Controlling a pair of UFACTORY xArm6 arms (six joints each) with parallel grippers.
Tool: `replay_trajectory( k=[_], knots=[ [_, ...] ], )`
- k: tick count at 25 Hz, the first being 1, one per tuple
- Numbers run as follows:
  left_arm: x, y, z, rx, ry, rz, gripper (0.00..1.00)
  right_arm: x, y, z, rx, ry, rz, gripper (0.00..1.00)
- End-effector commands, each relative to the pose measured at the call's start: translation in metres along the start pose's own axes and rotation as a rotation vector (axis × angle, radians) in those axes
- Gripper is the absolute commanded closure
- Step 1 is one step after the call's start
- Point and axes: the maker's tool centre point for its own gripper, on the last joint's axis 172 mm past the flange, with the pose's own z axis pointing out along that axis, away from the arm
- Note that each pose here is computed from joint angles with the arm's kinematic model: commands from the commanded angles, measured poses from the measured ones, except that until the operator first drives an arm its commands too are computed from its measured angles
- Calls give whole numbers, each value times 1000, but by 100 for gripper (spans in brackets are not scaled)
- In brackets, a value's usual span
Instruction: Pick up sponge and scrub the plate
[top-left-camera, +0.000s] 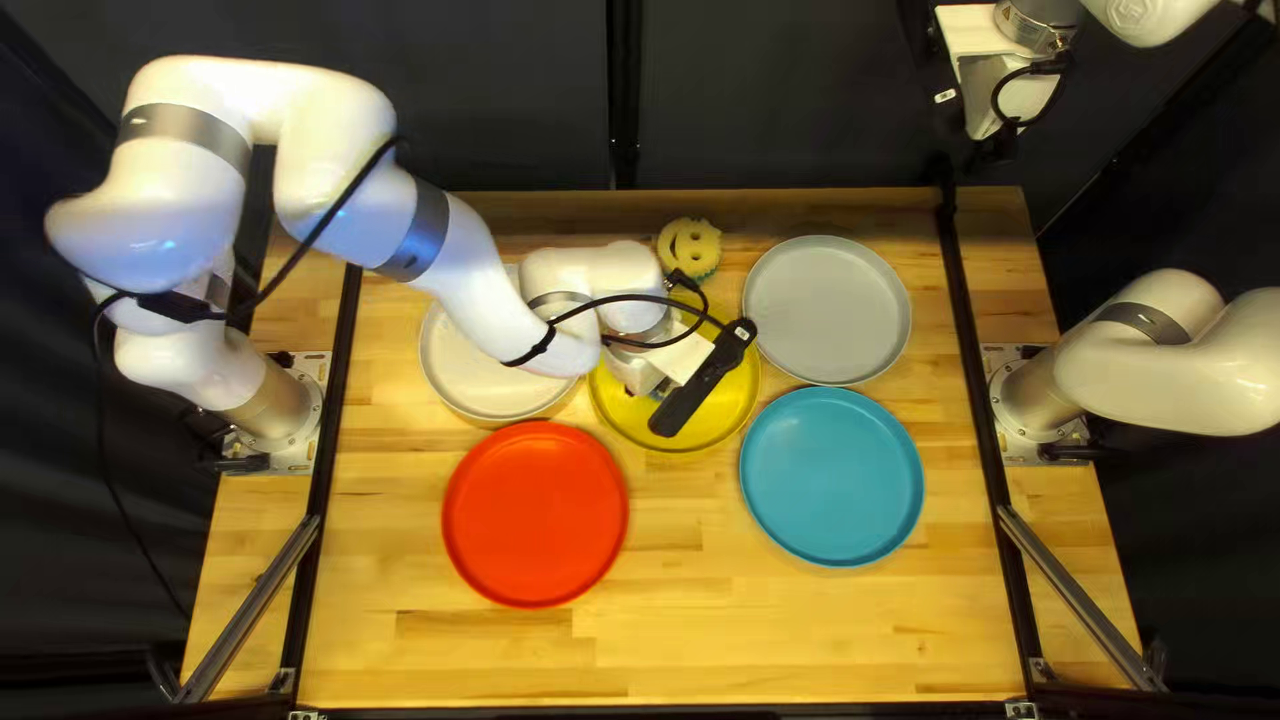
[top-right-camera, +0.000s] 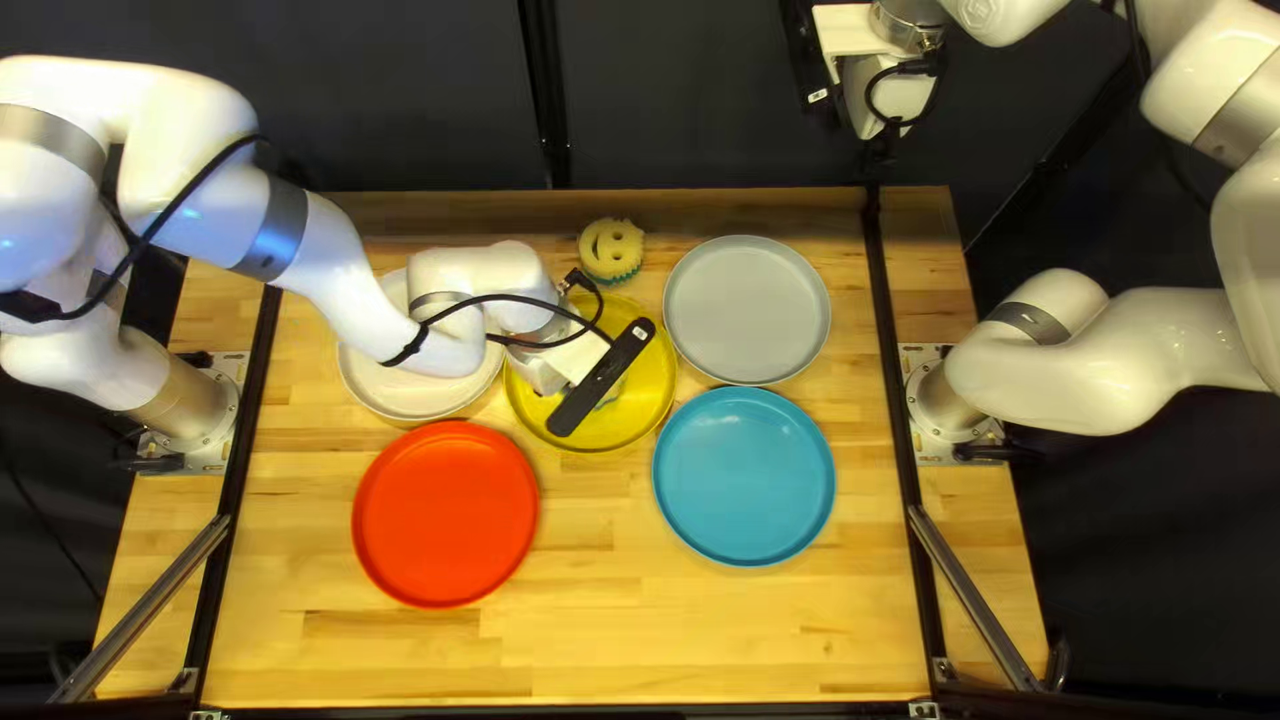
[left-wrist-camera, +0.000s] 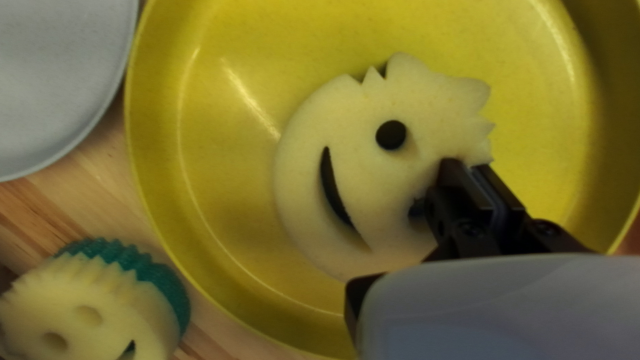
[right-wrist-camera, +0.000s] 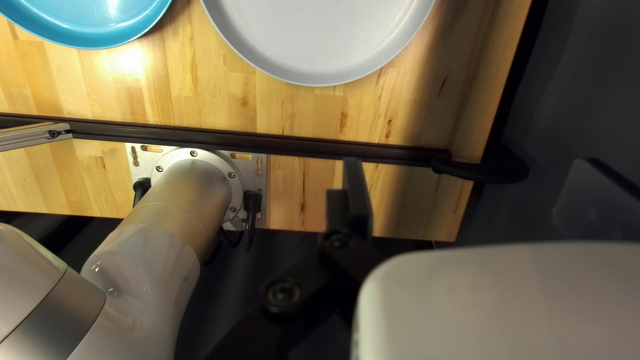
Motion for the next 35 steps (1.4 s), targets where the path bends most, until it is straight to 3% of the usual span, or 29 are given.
replay_trajectory(
  k=[1,15,26,31,35],
  knots=[
    [-9,6,-4,-7,-3,2,100,0,0,0,0,0,0,0],
    [-54,57,-8,-35,-18,-52,100,0,0,0,0,0,0,0],
    [-21,-1,-7,-18,-2,-36,100,0,0,0,0,0,0,0],
    [-29,-23,-2,-24,0,-31,100,0,0,0,0,0,0,0],
    [-41,-21,1,-35,0,-35,100,0,0,0,0,0,0,0]
  ],
)
